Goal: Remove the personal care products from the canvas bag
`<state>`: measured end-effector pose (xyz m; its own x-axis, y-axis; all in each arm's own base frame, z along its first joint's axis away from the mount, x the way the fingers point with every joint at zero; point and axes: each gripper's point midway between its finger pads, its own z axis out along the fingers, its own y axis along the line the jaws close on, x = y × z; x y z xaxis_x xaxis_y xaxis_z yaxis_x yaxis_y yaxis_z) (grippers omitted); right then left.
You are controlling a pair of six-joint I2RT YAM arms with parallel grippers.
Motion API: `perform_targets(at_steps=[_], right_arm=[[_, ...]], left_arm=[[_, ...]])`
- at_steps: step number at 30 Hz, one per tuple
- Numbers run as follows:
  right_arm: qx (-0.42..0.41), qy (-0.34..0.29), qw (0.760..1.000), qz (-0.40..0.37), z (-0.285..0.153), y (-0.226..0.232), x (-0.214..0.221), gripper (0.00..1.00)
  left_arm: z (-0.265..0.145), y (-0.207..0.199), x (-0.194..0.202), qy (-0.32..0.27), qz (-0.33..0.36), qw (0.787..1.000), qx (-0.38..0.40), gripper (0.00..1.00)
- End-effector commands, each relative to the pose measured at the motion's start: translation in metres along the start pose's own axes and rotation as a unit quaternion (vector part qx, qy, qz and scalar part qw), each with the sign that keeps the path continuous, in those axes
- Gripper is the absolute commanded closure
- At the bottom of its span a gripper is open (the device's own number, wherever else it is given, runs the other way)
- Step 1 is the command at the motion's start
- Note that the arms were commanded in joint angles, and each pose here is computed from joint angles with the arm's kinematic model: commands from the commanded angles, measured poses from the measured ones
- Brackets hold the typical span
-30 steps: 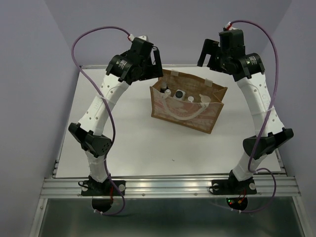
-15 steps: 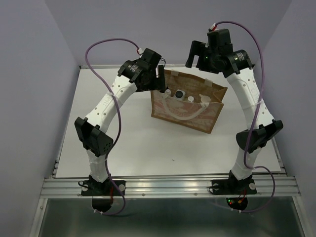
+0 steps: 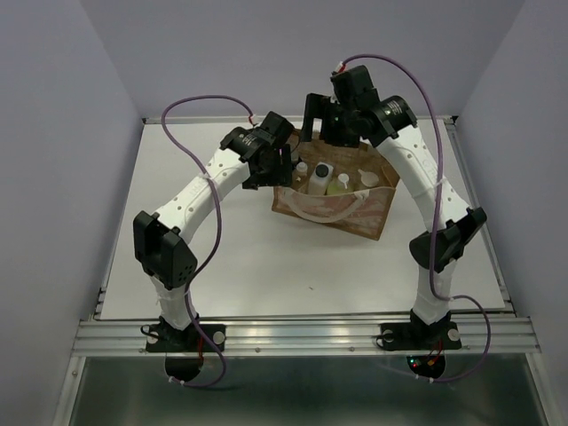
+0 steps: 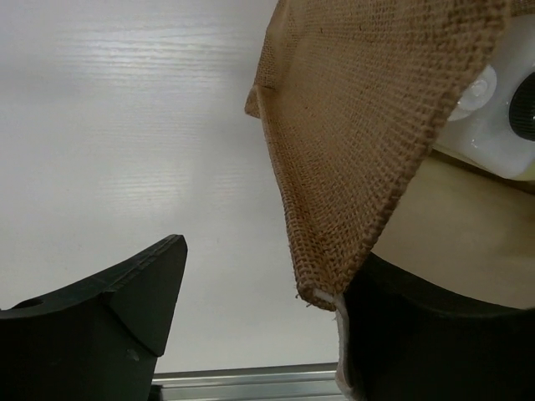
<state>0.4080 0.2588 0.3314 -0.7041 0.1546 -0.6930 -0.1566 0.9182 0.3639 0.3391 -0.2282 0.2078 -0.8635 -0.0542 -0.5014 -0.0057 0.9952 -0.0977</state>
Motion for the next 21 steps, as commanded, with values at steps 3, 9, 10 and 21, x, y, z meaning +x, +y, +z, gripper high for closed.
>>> perform_targets(at_steps=[3,9,10,21], right_arm=[[0.049,0.059,0.997,0.019,0.005,-0.009,0.036,0.00],[0.052,0.102,0.992,0.045,0.015,0.004,0.073,0.01],[0.059,0.101,0.992,0.047,0.018,0.002,0.074,0.01],[0.088,0.126,0.983,0.104,0.053,0.015,0.099,0.07]], left_arm=[[-0.022,0.010,0.031,0.022,0.010,1.000,-0.011,0.20],[-0.021,0.007,0.032,0.016,0.009,1.000,-0.001,0.21],[-0.020,0.006,0.031,0.014,0.010,1.000,0.000,0.22],[-0.009,0.007,0.034,0.016,0.007,1.000,-0.010,0.24]])
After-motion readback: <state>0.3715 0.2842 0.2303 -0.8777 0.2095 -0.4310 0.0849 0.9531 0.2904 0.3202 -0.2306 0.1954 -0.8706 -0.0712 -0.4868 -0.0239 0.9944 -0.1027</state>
